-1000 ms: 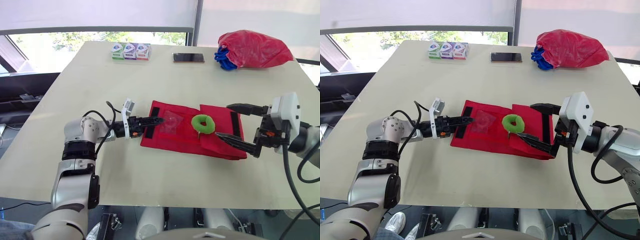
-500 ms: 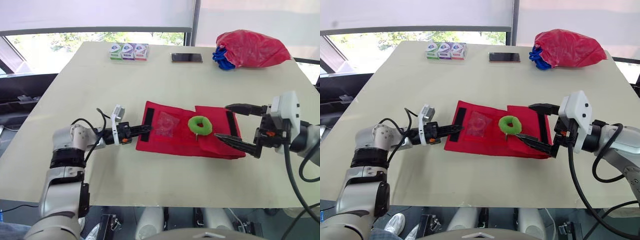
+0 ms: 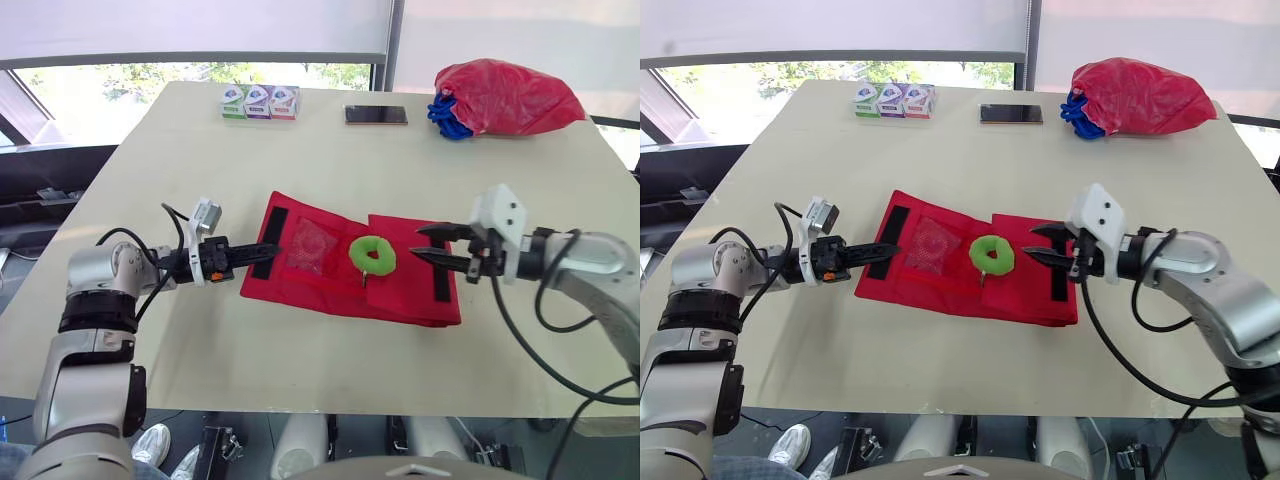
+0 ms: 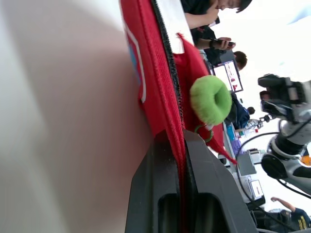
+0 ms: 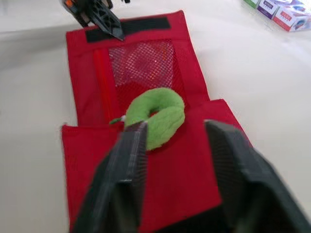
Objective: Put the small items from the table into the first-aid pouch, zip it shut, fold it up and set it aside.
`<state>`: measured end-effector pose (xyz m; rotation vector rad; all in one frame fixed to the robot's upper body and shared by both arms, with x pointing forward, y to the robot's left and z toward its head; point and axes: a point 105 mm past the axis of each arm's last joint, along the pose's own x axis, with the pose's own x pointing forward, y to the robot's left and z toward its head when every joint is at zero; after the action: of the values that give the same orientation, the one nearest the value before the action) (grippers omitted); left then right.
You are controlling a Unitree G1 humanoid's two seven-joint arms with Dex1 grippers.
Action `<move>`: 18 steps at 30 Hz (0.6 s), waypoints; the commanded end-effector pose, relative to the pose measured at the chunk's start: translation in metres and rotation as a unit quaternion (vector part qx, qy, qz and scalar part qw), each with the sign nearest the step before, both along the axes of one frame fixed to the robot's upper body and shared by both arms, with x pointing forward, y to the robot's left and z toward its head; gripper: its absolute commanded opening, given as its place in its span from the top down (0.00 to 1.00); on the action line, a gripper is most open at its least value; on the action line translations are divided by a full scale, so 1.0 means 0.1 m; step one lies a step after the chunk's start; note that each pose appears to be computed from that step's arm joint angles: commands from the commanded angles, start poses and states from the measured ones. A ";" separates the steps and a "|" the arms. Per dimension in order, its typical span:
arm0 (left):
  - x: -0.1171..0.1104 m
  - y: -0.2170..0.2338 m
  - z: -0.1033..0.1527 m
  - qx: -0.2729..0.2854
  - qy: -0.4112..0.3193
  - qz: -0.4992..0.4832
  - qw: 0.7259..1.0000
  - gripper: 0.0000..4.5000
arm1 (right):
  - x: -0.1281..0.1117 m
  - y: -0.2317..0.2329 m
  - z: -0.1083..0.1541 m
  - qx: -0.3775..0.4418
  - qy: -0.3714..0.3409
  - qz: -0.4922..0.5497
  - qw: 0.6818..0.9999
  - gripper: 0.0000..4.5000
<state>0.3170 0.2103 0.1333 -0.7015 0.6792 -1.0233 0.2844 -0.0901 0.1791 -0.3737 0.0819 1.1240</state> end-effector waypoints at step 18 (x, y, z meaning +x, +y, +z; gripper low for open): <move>-0.22 -1.09 1.02 -0.123 -0.150 -0.207 0.959 1.00 | 0.25 0.06 -1.07 -0.156 0.059 -0.049 0.985 0.99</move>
<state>0.3002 0.1142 0.2102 -0.6358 0.5383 -1.4713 0.3112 -0.0733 0.1029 -0.5790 0.2402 1.0623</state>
